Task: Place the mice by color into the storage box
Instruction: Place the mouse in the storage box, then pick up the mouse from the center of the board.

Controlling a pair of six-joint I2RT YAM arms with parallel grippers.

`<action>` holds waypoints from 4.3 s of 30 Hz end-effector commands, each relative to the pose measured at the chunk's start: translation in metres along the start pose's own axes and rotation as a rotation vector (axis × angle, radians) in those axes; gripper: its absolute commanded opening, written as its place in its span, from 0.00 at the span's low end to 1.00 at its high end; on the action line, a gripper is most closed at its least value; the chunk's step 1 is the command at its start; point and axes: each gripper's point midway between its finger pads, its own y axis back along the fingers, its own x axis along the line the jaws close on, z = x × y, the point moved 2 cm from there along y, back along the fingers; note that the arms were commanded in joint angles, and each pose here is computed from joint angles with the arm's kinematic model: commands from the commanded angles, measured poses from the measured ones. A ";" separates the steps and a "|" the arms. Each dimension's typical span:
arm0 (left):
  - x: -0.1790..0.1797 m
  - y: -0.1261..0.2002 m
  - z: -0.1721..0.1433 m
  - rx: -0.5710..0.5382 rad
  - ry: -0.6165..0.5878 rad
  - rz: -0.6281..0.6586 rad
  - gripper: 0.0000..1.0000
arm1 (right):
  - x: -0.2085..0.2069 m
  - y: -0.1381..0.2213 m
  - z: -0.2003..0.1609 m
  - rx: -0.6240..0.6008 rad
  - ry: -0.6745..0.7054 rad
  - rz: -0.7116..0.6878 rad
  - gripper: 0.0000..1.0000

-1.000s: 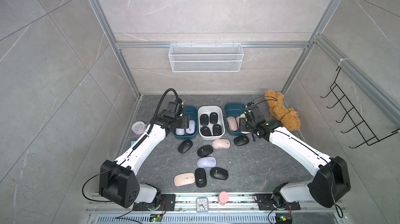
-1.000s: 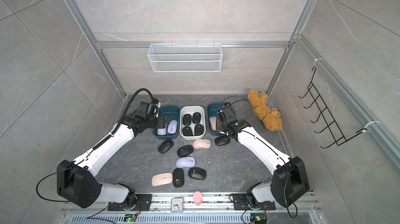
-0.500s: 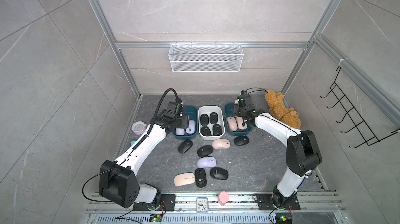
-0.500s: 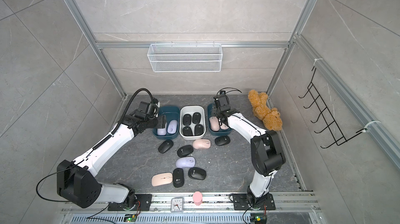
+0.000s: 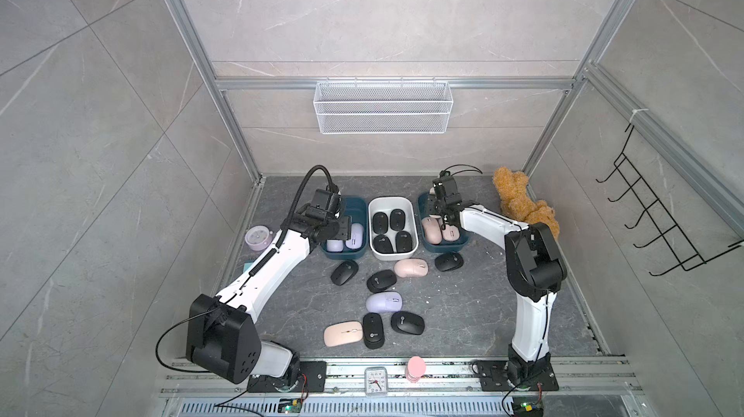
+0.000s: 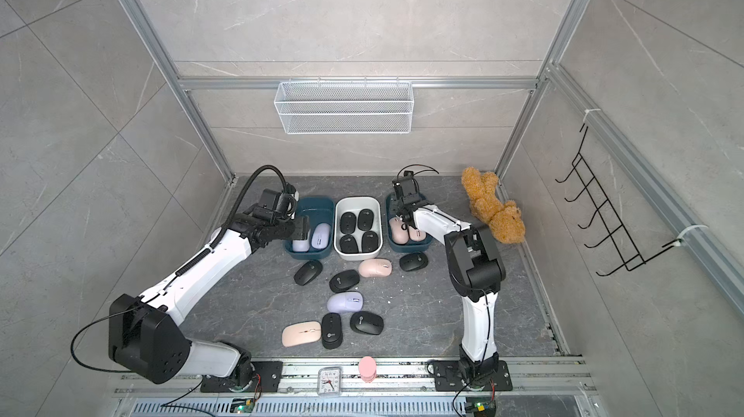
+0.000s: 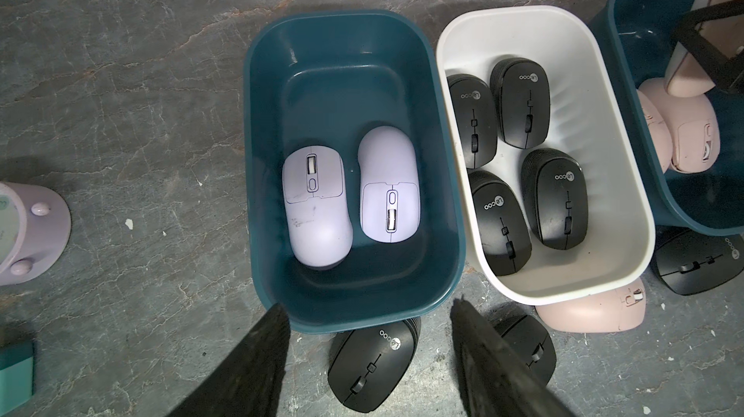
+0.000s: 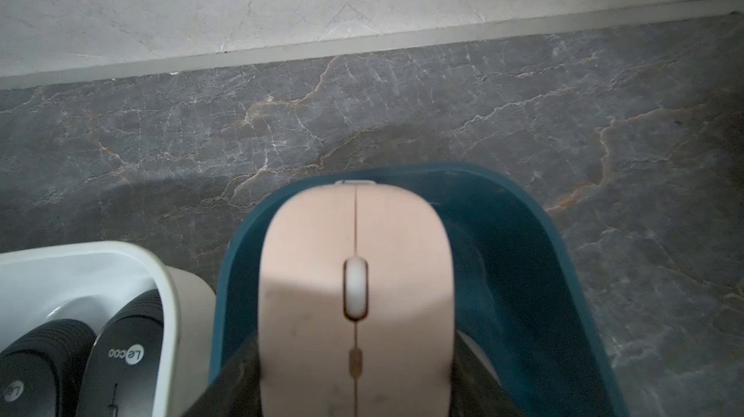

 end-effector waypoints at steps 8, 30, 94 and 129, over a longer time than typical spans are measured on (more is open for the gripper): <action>0.002 0.001 0.008 -0.011 -0.016 0.013 0.66 | 0.006 -0.020 0.002 0.006 -0.023 0.004 0.50; 0.002 0.003 0.009 -0.016 -0.017 0.015 0.66 | 0.006 -0.027 -0.031 0.098 -0.044 0.012 0.50; 0.003 0.015 0.012 -0.048 -0.009 0.008 0.66 | 0.020 0.028 -0.012 0.128 -0.049 0.077 0.66; 0.030 0.048 -0.007 -0.011 0.063 0.124 0.67 | 0.166 0.256 -0.197 0.200 0.560 0.644 0.64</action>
